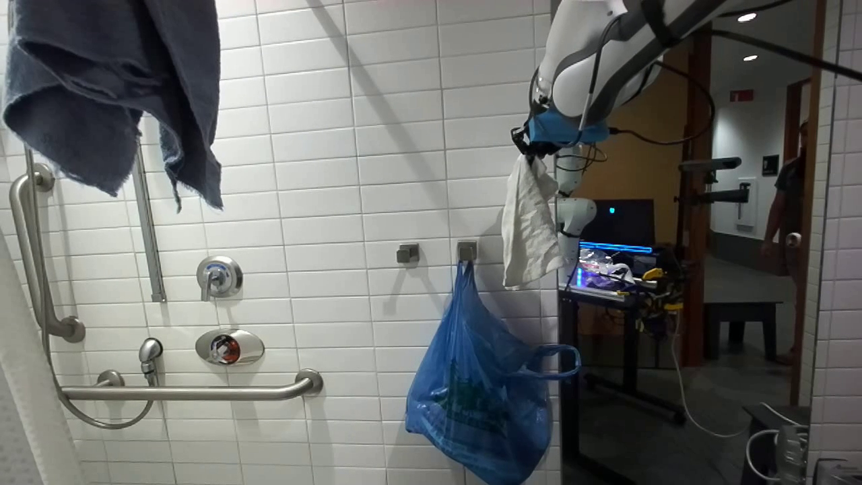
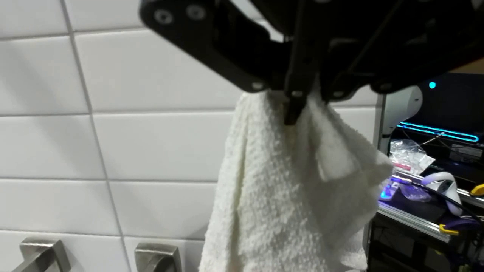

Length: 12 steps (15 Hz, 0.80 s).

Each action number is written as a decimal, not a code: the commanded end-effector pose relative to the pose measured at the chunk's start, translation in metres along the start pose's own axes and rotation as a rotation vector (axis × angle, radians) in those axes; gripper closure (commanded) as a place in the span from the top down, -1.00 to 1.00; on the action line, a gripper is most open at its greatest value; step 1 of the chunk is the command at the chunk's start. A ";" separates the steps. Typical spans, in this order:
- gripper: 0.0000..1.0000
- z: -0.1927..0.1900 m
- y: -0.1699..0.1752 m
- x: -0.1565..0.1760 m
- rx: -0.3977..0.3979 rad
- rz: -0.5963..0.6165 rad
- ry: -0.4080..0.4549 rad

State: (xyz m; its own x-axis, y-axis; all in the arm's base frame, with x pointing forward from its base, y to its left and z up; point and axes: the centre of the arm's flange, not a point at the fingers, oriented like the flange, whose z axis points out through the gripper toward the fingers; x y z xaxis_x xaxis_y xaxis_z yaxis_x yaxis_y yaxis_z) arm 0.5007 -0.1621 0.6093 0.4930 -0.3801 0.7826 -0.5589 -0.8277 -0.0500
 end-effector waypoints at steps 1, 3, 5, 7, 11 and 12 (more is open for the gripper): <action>-0.97 -0.005 -0.011 0.003 -0.014 -0.011 0.011; -0.97 -0.003 -0.013 0.004 -0.009 -0.014 0.010; -0.89 -0.002 -0.008 -0.001 0.009 -0.011 0.001; -0.89 -0.002 -0.008 -0.001 0.009 -0.011 0.001; -0.89 -0.002 -0.008 -0.001 0.009 -0.011 0.001; -0.89 -0.002 -0.008 -0.001 0.009 -0.011 0.001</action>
State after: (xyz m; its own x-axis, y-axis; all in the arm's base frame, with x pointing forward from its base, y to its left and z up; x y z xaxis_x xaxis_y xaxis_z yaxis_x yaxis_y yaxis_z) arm 0.5031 -0.1541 0.6099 0.4983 -0.3704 0.7839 -0.5476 -0.8355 -0.0467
